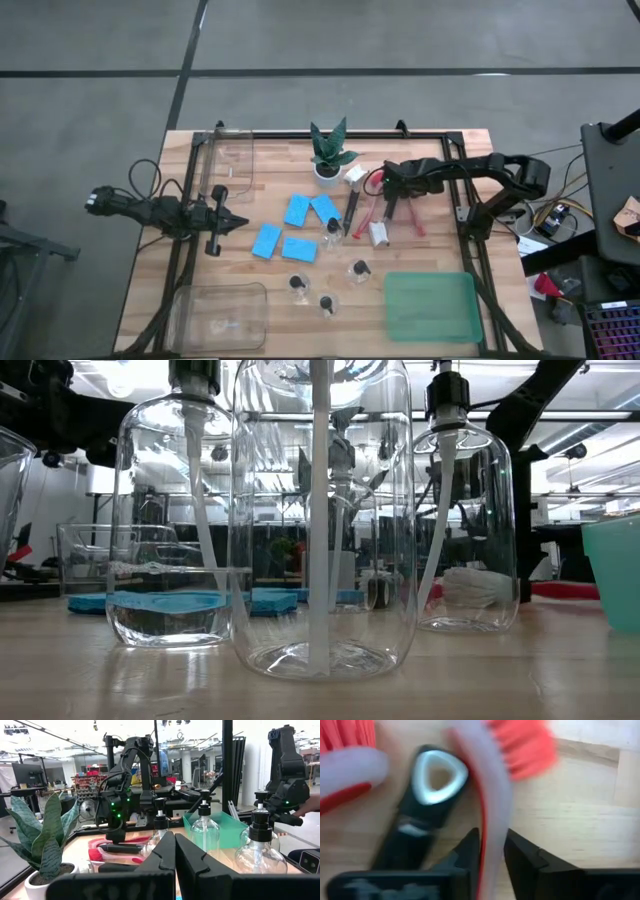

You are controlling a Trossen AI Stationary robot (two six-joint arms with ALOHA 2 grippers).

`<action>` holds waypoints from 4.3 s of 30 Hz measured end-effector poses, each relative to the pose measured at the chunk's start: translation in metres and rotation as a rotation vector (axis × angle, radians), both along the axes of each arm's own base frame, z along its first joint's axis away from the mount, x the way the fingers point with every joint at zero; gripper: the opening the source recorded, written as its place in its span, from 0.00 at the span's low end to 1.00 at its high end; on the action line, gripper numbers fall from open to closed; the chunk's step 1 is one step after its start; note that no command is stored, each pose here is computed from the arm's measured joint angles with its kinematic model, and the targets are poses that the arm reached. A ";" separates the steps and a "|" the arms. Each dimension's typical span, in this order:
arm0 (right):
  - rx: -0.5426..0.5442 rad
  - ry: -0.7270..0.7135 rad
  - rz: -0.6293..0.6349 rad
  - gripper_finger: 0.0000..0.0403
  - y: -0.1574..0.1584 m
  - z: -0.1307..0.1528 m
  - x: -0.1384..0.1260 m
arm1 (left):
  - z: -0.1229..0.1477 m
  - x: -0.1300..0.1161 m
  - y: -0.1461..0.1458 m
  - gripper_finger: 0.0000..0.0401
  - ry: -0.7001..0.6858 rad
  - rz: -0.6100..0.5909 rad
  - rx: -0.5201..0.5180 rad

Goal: Pick & Place Kitchen Sink Supplies
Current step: Put the red dish brush into the green bin, then put the black dish brush into the green bin

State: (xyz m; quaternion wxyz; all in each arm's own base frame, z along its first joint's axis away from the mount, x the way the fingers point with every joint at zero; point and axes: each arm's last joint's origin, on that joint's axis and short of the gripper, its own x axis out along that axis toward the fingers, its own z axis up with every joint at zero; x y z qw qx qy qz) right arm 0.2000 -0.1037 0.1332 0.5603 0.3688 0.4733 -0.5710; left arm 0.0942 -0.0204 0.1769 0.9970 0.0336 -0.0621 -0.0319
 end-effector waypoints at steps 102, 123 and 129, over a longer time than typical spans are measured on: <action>0.116 0.031 0.567 0.22 0.341 0.055 -0.006 | -0.001 0.000 0.000 0.00 0.008 0.000 0.002; -0.040 -0.184 0.393 0.50 0.283 0.112 0.010 | -0.001 0.000 0.000 0.00 0.009 0.000 0.002; -0.069 -0.236 0.213 0.60 0.236 0.124 0.011 | -0.001 0.000 0.000 0.00 0.011 0.000 0.003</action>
